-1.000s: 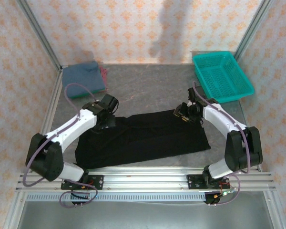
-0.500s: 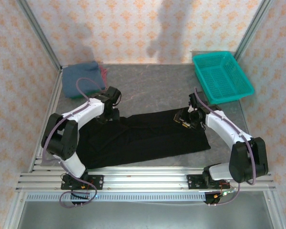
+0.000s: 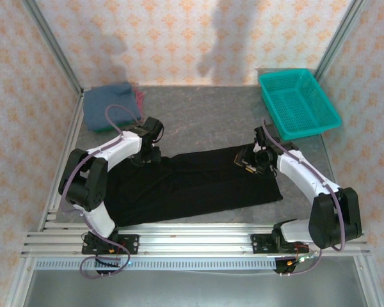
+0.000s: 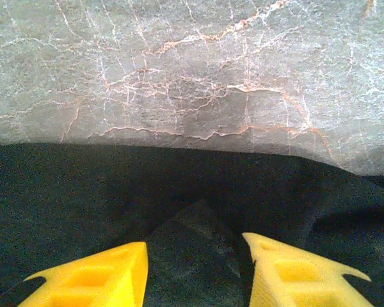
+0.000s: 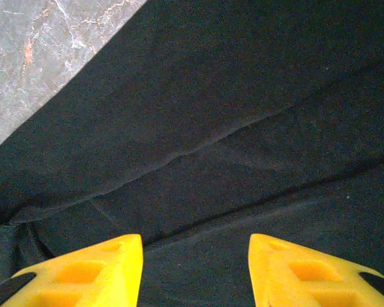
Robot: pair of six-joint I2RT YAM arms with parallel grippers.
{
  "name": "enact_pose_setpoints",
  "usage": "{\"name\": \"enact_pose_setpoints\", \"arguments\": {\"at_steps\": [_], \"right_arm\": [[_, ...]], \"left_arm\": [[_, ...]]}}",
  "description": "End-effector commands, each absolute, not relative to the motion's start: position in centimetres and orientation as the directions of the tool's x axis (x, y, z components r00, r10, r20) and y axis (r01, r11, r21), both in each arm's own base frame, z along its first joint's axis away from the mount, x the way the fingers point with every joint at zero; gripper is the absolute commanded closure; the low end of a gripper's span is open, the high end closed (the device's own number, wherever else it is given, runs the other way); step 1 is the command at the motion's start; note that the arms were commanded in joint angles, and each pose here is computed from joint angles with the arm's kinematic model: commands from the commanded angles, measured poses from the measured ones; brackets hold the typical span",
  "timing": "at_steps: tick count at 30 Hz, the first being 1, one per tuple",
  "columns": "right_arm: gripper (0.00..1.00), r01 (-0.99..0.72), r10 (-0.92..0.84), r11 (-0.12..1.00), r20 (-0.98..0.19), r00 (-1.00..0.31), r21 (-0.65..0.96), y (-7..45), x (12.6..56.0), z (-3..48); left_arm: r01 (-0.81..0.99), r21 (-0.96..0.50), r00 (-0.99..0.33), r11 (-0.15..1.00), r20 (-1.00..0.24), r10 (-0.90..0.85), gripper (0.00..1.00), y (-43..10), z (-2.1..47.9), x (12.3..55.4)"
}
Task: Fold and stack the t-shirts
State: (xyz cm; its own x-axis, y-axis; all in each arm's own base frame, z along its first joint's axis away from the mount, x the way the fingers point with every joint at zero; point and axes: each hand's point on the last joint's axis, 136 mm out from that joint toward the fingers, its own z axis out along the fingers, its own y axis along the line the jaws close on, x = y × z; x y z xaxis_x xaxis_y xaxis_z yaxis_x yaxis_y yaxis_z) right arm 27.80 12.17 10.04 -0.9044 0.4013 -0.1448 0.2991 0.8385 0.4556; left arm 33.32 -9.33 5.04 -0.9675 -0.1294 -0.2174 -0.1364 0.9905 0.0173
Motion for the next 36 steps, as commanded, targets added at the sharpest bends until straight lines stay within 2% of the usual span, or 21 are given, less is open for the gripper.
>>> {"name": "enact_pose_setpoints", "arguments": {"at_steps": [1, 7, 12, 17, 27, 28, 29, 31, 33, 36], "right_arm": [[0.52, 0.317, 0.413, 0.843, -0.146, -0.899, 0.434, 11.7, 27.1, 9.9], [0.52, 0.322, 0.417, 0.844, -0.148, -0.897, 0.428, 11.5, 27.0, 9.9], [0.52, 0.328, 0.421, 0.844, -0.147, -0.895, 0.425, 11.4, 26.8, 9.8], [0.52, 0.336, 0.431, 0.841, -0.148, -0.89, 0.424, 11.3, 26.8, 9.6], [0.52, 0.348, 0.442, 0.837, -0.147, -0.885, 0.423, 11.2, 26.8, 9.3], [0.52, 0.348, 0.442, 0.836, -0.146, -0.885, 0.423, 11.2, 26.7, 9.3], [0.52, 0.347, 0.441, 0.836, -0.144, -0.886, 0.425, 11.3, 26.7, 9.3], [0.52, 0.346, 0.44, 0.835, -0.143, -0.887, 0.427, 11.3, 26.7, 9.3], [0.52, 0.346, 0.44, 0.834, -0.14, -0.887, 0.429, 11.3, 26.6, 9.3], [0.52, 0.347, 0.439, 0.836, -0.14, -0.887, 0.425, 11.2, 26.4, 9.3]], "left_arm": [[-0.125, 0.069, -0.974, 0.99, -0.199, -0.109, 0.64, -8.1, 4.1, 32.7], [-0.116, 0.051, -0.974, 0.992, -0.199, -0.104, 0.77, -8.3, 4.2, 32.6], [-0.107, 0.04, -0.973, 0.993, -0.208, -0.096, 0.95, -8.4, 4.8, 32.2], [-0.103, 0.015, -0.97, 0.995, -0.224, -0.097, 1.0, -8.5, 5.7, 31.7], [-0.126, 0.013, -0.942, 0.992, -0.314, -0.116, 1.0, -7.5, 8.2, 31.1], [-0.131, 0.016, -0.941, 0.991, -0.317, -0.119, 0.94, -7.4, 8.2, 31.1], [-0.138, 0.014, -0.943, 0.99, -0.309, -0.127, 0.78, -7.2, 7.9, 31.1], [-0.145, 0.019, -0.947, 0.989, -0.291, -0.133, 0.65, -6.8, 7.1, 31.1], [-0.145, 0.007, -0.95, 0.989, -0.281, -0.138, 0.61, -6.8, 6.4, 31.4], [-0.138, -0.004, -0.954, 0.99, -0.27, -0.134, 0.63, -7.0, 5.8, 32.0]]}}
